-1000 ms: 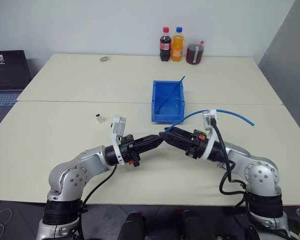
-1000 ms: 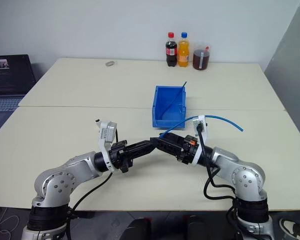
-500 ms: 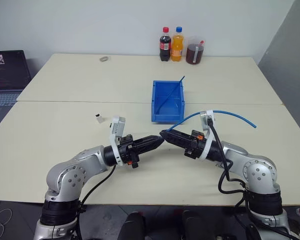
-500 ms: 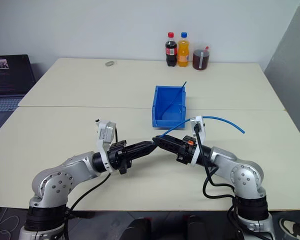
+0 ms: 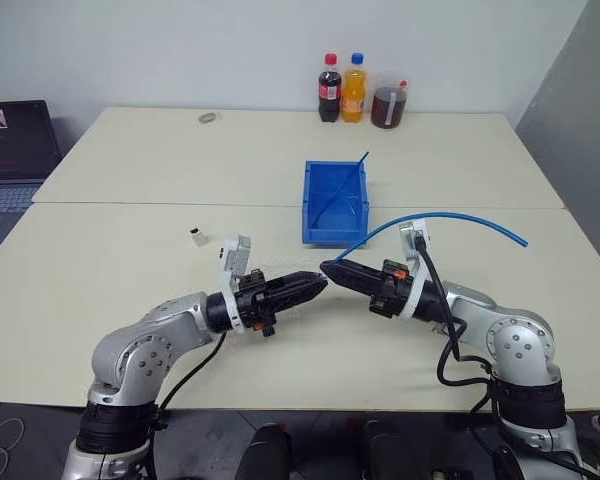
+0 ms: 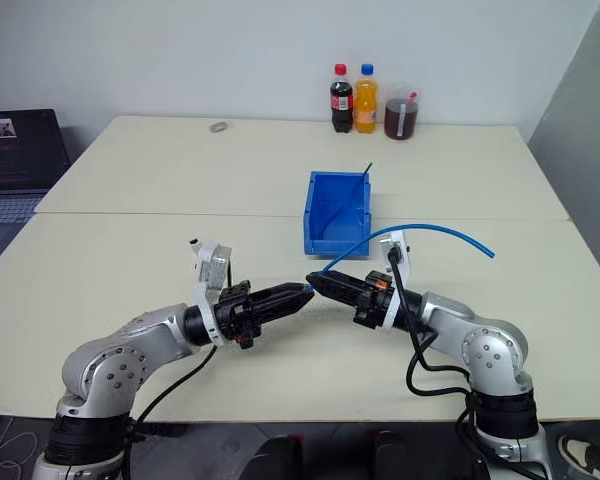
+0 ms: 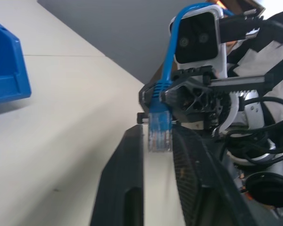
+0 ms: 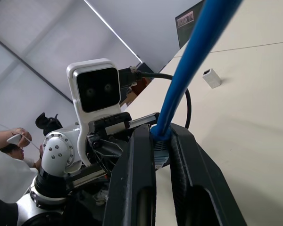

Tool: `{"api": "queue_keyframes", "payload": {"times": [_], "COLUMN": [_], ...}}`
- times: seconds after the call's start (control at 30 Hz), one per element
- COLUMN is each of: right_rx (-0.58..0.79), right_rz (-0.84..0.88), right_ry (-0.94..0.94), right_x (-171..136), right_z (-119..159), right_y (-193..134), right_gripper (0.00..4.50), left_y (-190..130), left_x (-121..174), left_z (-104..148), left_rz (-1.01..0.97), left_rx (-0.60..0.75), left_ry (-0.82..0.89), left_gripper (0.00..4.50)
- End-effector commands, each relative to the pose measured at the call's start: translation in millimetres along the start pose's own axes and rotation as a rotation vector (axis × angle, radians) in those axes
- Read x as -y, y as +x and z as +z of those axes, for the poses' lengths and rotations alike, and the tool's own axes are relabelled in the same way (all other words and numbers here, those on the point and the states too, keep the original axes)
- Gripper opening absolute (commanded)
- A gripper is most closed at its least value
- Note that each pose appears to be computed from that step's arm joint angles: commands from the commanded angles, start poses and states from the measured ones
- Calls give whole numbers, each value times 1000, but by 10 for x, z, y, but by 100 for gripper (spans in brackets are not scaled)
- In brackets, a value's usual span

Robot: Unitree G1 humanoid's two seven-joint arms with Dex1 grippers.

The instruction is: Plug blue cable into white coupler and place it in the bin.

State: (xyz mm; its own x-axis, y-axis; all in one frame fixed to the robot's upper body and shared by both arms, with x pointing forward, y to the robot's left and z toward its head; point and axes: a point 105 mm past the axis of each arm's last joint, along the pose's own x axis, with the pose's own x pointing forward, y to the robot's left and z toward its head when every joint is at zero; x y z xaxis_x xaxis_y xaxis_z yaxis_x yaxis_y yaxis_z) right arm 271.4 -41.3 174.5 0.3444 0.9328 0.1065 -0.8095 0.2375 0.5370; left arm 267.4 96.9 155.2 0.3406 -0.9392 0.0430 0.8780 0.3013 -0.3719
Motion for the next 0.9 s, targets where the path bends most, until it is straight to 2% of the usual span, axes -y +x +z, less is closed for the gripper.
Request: {"api": "queue_keyframes", "payload": {"times": [0.03, 0.13, 0.17, 0.3, 0.4, 0.53, 0.67, 0.8, 0.9], "right_rx": [14, 15, 16, 13, 8, 5, 7, 12, 11], "right_rz": [82, 66, 59, 21, 6, -4, -10, -11, -8], "right_ry": [-29, -41, -46, -73, -86, -95, -103, -107, -111], "right_x": [-163, -135, -121, -48, -14, 10, 36, 51, 56], "right_z": [83, 91, 96, 93, 80, 65, 69, 88, 94], "right_y": [19, 8, 5, -25, -37, -44, -44, -29, -20], "right_gripper": [13, 13, 13, 13, 13, 13, 13, 13, 12], "left_y": [-33, -108, -139, -396, -609, -849, -1108, -1177, -1208], "left_x": [6, -11, -17, -139, -500, -784, -1044, -1204, -1306], "left_z": [-15, -84, -122, -419, -416, -379, -323, -202, -122], "left_rz": [2, 25, 33, 150, 455, 796, 1163, 1314, 1381], "left_rx": [-26, -67, -90, -231, -153, -69, 14, 68, 50], "left_ry": [44, 64, 76, 210, 345, 440, 373, 305, 284], "left_gripper": [207, 260, 290, 374, 442, 450, 450, 450, 450]}}
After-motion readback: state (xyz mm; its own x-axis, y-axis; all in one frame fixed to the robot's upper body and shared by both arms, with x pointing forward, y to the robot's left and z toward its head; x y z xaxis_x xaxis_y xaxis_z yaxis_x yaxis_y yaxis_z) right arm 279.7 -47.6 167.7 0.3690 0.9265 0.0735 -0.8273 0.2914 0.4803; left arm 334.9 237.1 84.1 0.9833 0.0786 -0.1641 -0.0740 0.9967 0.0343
